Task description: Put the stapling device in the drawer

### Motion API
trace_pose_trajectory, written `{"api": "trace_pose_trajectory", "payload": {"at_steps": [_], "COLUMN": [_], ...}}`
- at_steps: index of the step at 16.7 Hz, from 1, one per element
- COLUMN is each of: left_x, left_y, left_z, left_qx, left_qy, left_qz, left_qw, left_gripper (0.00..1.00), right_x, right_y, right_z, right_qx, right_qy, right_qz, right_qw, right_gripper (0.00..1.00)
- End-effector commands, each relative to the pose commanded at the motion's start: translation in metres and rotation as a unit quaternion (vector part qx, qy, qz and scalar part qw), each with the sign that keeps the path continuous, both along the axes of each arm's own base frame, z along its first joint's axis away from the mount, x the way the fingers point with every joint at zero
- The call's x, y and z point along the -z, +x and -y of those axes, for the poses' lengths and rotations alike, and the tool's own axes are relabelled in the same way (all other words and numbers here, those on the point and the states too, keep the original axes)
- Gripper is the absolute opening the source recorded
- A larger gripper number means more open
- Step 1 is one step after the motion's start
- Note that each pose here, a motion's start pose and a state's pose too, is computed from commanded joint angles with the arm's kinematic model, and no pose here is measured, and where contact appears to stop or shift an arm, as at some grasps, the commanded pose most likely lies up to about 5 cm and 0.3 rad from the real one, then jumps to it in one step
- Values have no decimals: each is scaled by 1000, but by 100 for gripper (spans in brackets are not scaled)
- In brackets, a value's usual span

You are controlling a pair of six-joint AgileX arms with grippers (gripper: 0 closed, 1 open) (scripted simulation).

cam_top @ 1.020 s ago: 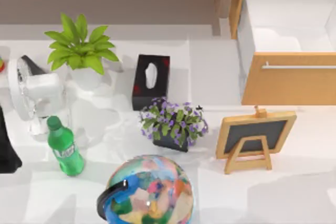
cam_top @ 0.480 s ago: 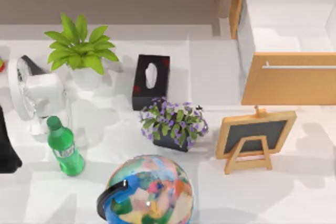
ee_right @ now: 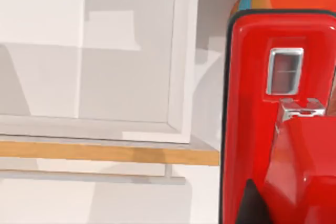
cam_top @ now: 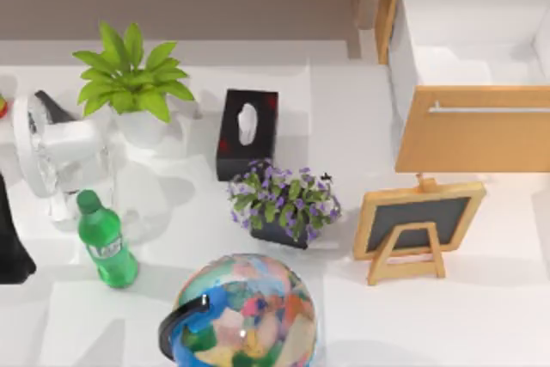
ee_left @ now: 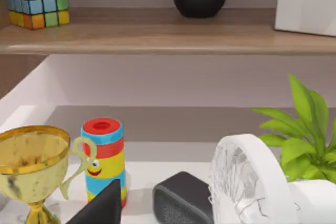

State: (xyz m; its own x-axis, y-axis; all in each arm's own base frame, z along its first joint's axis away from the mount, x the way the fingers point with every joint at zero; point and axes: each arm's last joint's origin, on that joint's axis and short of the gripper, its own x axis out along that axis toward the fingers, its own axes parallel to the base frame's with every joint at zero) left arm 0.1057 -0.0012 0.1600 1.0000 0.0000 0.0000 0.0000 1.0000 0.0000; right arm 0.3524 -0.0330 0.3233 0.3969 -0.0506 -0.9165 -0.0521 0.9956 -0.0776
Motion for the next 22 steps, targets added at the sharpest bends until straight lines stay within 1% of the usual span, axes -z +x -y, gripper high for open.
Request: {"api": "trace_pose_trajectory", "payload": {"at_steps": [3,7,14,18,22], "left_x": [0,0,0,0,0], "left_y": [0,0,0,0,0], "left_z": [0,0,0,0,0], "left_qx": [0,0,0,0,0], "left_qy": [0,0,0,0,0], "left_qz": [0,0,0,0,0], "left_qw": [1000,1000,1000,1000,1000], "left_gripper": [100,100,100,100,100], "right_x": [0,15,70,106,134], "right_y": [30,65,108,119,125], "right_z": [-13,-36,-81,-98,-103], "right_qx": [0,-1,5,17,32], "right_qy": [10,24,41,40,36], "right_qz": [-5,-29,-106,-156,-196], "right_qw": [1000,999,994,987,979], "right_gripper": [0,0,0,0,0]}}
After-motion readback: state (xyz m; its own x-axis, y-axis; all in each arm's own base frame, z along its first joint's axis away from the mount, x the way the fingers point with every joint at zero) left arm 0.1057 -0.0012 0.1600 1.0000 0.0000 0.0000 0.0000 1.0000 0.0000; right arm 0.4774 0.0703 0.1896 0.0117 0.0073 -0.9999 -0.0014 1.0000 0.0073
